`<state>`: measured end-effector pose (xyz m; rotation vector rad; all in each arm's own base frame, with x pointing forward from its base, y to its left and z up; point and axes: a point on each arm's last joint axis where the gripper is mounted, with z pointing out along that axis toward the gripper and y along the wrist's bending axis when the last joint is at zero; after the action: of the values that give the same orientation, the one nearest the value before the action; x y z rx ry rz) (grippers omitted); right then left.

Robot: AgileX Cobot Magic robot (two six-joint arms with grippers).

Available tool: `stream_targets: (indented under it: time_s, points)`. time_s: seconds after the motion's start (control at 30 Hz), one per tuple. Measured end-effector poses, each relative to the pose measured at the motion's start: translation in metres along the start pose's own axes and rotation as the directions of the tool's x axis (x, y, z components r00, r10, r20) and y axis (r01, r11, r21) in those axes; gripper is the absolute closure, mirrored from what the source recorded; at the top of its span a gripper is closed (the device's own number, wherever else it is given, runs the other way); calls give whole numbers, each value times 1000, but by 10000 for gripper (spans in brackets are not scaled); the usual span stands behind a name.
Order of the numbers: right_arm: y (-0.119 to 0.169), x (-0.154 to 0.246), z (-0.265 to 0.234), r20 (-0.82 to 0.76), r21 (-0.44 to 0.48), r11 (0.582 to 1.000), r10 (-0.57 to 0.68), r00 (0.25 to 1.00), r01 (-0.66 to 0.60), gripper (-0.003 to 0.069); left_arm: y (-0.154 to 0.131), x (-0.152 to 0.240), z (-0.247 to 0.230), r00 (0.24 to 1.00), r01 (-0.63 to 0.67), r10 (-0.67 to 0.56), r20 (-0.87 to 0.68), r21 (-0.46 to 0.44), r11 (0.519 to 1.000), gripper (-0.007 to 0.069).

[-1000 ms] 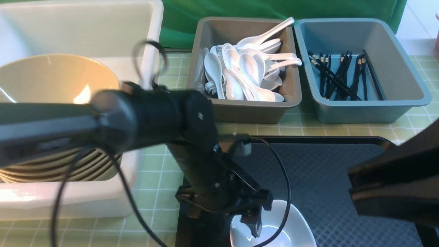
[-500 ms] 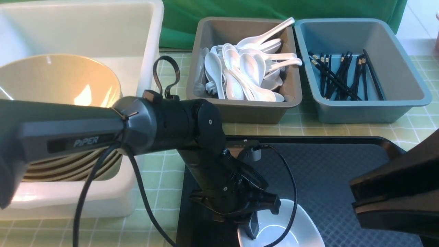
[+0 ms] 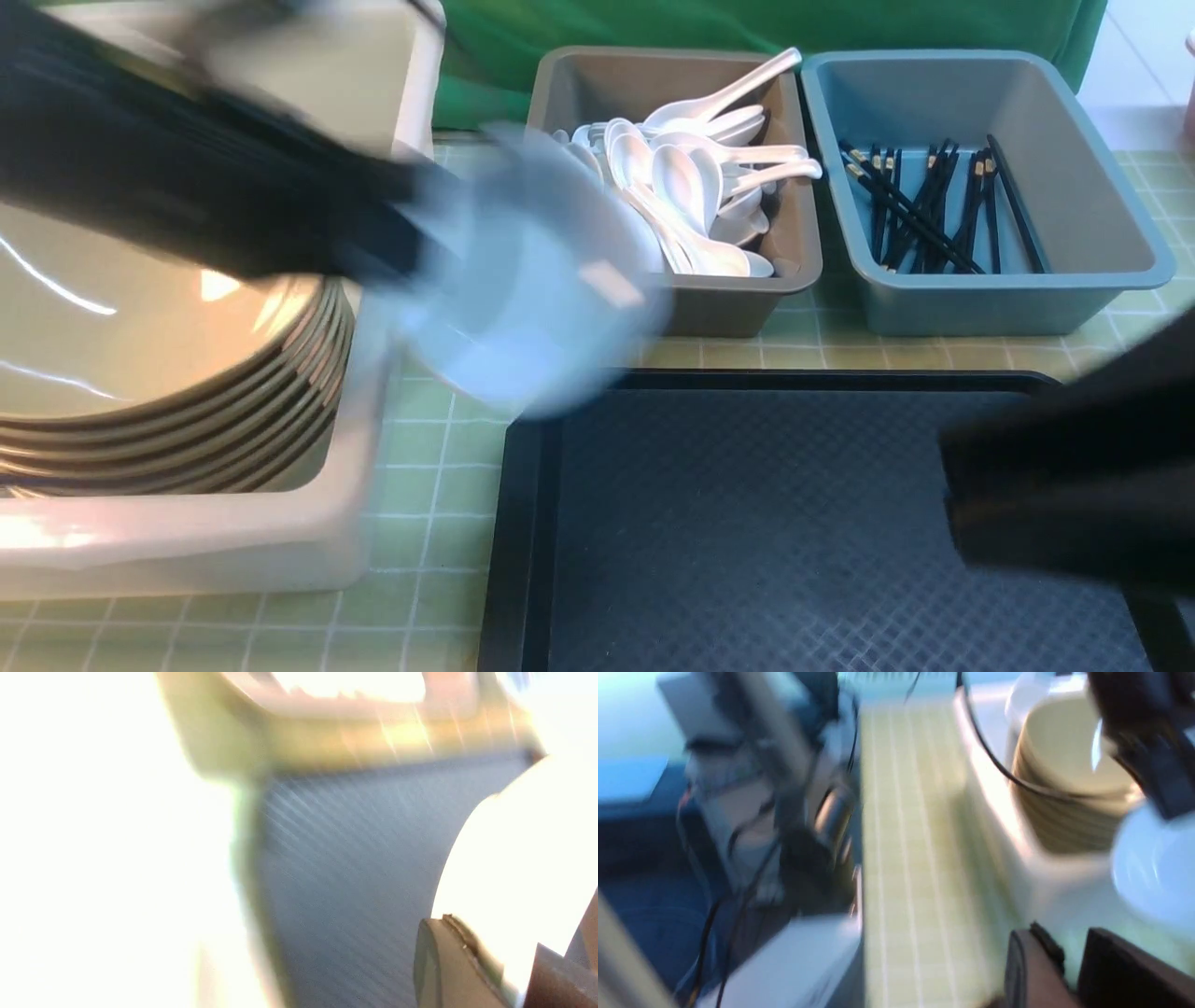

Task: On green table put chopsticks spoon bowls plates into blue grey white boxes.
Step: 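Place the white bowl into the white bin with the other dishes with the left gripper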

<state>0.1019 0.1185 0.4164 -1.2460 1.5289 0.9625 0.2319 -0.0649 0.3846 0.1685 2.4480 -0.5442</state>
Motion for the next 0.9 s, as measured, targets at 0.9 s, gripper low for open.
stream_targets:
  time_s: [0.9]
  points:
    - [-4,-19,9,-12,-48,990,-133,991,132,636,198,21,-83,816,564,-422,396,-705,430,610]
